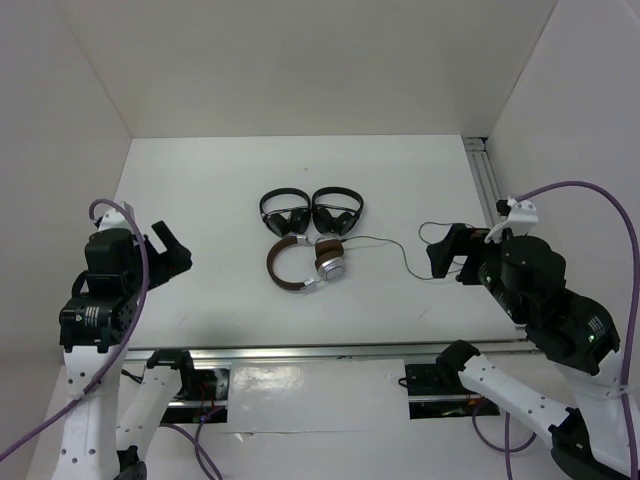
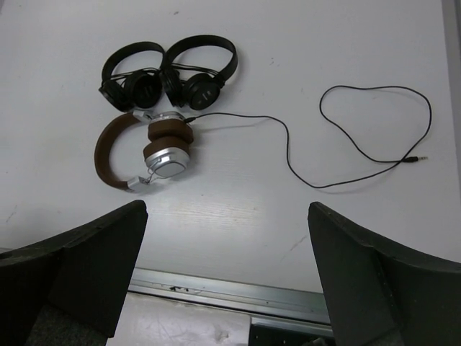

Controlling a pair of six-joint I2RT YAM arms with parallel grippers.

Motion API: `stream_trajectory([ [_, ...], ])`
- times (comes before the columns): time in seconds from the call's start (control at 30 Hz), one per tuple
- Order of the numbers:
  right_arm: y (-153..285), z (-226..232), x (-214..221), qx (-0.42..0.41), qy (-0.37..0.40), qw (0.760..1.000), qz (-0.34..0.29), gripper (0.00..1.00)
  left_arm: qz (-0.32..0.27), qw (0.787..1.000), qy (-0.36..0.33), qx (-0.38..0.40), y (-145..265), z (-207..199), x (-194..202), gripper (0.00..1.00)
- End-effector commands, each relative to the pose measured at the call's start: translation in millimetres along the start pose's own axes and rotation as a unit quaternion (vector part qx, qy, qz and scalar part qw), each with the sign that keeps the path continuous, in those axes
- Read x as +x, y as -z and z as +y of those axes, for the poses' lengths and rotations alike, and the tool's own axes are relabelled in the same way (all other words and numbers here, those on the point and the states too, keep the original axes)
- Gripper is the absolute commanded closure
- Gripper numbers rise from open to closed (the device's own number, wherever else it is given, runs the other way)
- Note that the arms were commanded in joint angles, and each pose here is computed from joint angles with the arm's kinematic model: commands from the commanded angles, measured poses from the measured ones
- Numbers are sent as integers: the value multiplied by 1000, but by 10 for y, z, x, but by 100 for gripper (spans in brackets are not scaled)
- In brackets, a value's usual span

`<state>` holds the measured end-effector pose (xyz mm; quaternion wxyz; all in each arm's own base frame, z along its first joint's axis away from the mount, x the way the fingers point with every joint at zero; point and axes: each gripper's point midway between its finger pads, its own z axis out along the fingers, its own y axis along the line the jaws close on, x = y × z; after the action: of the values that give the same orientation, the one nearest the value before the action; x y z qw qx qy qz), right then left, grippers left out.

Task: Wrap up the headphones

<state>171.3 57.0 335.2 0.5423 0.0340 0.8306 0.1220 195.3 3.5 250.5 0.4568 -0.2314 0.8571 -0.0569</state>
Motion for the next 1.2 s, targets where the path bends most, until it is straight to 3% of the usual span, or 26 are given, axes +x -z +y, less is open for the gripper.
stream_trajectory([
  [0.0, 69, 116, -136, -33, -6, 999, -18, 0, -12, 999, 3, 30, -15, -122, -73, 0],
  [0.13, 292, 426, -269, -151, -22, 985, -76, 0, 20, 996, 4, 83, -105, -312, 68, 0],
  [0.2, 278, 567, -170, -193, -12, 979, -65, 0, 19, 993, 19, 118, -171, -449, 72, 0],
  [0.33, 69, 601, 16, -180, -6, 983, -19, 0, 57, 983, 35, 170, -404, -743, 244, 0],
  [0.4, 9, 602, 74, -175, -3, 984, -8, 0, 104, 980, 26, 167, -672, -863, 505, 0],
  [0.47, 8, 602, 75, -175, -3, 985, -8, 0, 106, 984, 10, 143, -894, -948, 544, 0],
  [0.5, 7, 597, 75, -175, 2, 985, -9, 0, 140, 982, -16, 129, -1037, -1032, 757, 0],
  [0.77, -90, 564, 266, -167, 20, 986, 22, 0, 187, 981, -42, 36, -1567, -1038, 1216, 0],
  [1.17, -66, 570, 354, -186, 27, 982, 17, 0, 217, 971, -87, -60, -2042, -1081, 1901, 0],
])
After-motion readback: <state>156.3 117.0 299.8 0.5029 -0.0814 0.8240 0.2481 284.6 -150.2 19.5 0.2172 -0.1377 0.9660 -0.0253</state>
